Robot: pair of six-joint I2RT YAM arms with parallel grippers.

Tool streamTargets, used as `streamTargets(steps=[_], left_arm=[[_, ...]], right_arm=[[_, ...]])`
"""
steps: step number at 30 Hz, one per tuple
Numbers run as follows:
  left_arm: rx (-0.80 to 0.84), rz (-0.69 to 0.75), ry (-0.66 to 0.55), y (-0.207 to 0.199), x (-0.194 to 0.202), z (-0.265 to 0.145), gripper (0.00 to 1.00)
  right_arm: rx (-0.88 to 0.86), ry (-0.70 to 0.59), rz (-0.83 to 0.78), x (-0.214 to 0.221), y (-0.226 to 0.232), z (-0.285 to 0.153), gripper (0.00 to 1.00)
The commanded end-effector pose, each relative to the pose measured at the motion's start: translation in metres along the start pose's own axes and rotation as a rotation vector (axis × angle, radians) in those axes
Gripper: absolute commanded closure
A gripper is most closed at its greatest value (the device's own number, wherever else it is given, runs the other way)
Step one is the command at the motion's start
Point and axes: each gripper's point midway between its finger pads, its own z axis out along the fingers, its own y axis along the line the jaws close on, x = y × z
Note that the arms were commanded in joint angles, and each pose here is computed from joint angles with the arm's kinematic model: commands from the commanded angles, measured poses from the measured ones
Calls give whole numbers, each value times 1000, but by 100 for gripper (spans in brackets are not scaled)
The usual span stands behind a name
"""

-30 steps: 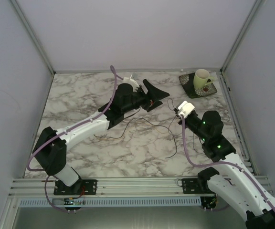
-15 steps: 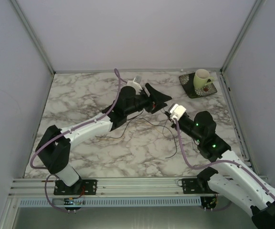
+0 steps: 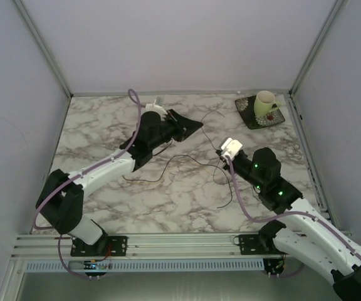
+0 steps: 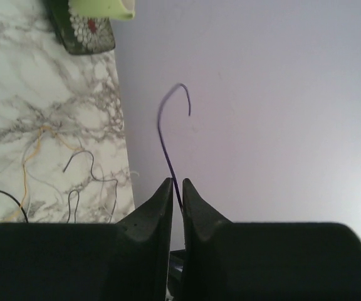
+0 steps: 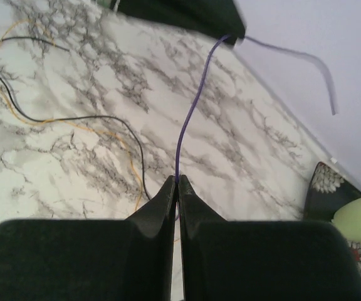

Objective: Zip-tie the wires
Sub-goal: Pick up the cable at the center of the board.

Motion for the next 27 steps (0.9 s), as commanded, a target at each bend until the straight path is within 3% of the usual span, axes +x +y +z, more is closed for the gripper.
streamTargets(steps=[1, 8, 9, 12, 18, 22, 27], left_arm=[[62, 72, -77, -27, -16, -19, 92], [58, 99, -105, -27, -23, -26, 100], [48, 99, -106, -25, -23, -26, 97], [-10, 102, -108, -12, -24, -28, 65], [-72, 73, -39, 6, -9, -42, 40], [-56, 19, 17, 7, 6, -46, 32], [-3, -49, 74, 5, 24, -39, 29]], right_arm=[[-24, 42, 25, 4, 7, 3, 100], [-18, 52, 26, 7, 8, 8, 100], [-12, 50, 28, 6, 7, 8, 100], [20, 51, 38, 4, 1, 10, 100], [29, 58, 21, 4, -3, 13, 100], [6, 37, 5, -1, 0, 17, 100], [-22, 16, -3, -8, 5, 27, 100]])
